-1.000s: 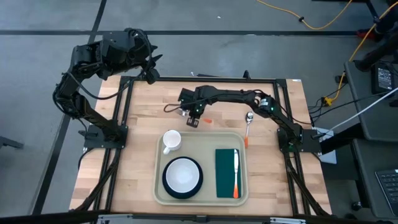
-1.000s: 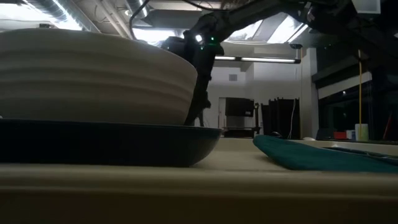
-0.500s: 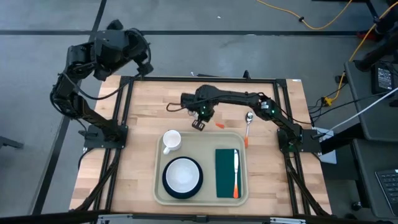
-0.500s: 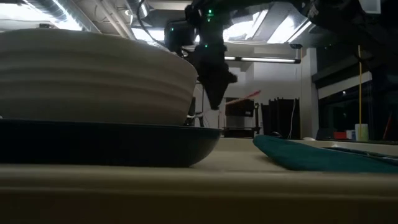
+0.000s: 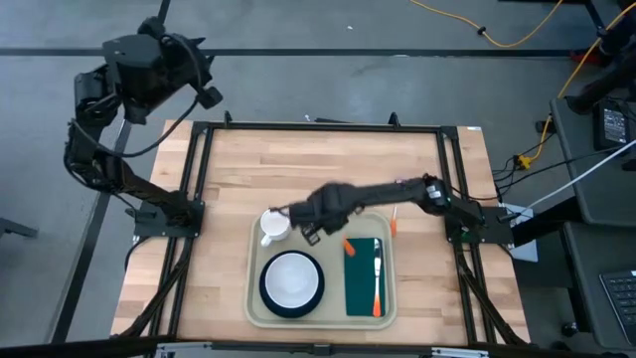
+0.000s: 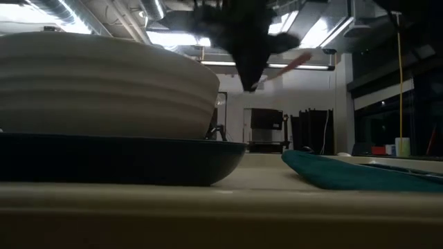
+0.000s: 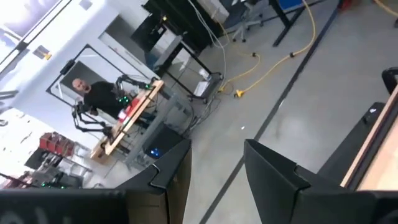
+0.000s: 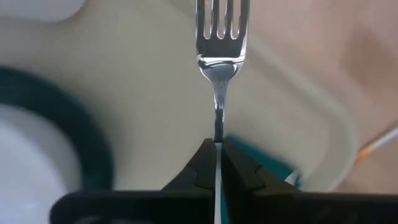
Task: Set up tray
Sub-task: Put the orange fork on top of the dark green napkin to the left of the orange knife
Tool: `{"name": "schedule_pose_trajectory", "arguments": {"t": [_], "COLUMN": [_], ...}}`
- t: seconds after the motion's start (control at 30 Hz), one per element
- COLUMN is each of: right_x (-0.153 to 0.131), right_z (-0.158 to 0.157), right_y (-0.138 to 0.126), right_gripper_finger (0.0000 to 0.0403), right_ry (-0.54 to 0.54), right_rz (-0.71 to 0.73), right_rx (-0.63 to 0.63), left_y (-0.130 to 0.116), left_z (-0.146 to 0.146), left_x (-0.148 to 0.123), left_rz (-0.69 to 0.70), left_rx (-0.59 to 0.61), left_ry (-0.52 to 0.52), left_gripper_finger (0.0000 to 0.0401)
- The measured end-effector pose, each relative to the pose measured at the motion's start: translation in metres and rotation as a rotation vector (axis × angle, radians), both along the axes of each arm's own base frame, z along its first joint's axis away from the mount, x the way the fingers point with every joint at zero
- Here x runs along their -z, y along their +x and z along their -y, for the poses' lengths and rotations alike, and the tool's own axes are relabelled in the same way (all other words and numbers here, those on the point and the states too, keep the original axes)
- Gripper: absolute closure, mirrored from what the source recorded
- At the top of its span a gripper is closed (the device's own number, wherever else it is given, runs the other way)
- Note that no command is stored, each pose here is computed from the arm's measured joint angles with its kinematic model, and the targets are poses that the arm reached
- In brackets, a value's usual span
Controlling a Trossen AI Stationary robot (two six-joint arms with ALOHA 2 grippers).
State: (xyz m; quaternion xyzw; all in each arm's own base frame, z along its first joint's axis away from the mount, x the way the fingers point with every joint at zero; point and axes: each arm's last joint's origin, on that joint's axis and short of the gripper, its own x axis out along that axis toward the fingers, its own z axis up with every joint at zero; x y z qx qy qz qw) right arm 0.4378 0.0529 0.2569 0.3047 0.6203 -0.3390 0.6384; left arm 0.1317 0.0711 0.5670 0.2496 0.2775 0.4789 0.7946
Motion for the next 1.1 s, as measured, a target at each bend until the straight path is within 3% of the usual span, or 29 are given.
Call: {"name": "schedule_pose_trajectory", "arguments": {"t": [0.17, 0.4, 0.6, 0.83, 1.1], "right_x": [-0.006, -0.001, 0.019, 0.038, 0.071], "right_z": [-0.052, -0.107, -0.145, -0.164, -0.163], "right_y": [-0.013, -0.033, -0.055, -0.071, -0.071], "right_gripper_finger": [0.0393, 0.0393, 0.0393, 0.0393, 0.0393], "right_ry": [-0.050, -0.129, -0.161, -0.162, -0.154], "right_rz": [0.030, 0.065, 0.030, -0.044, -0.039], "right_rx": [0.130, 0.274, 0.377, 0.466, 0.541], "left_y": [-0.003, 0.000, 0.002, -0.001, -0.001], "left_z": [0.003, 0.010, 0.012, 0.013, 0.014], "left_x": [0.000, 0.003, 0.009, 0.015, 0.018], "left_rz": [0.025, 0.106, 0.045, 0.012, -0.013], "left_rx": [0.051, 0.224, 0.206, 0.189, 0.213], "left_ry": [-0.021, -0.141, -0.157, -0.213, -0.234], "left_gripper_finger": [0.0258, 0.0258, 0.0258, 0.0258, 0.0258]}}
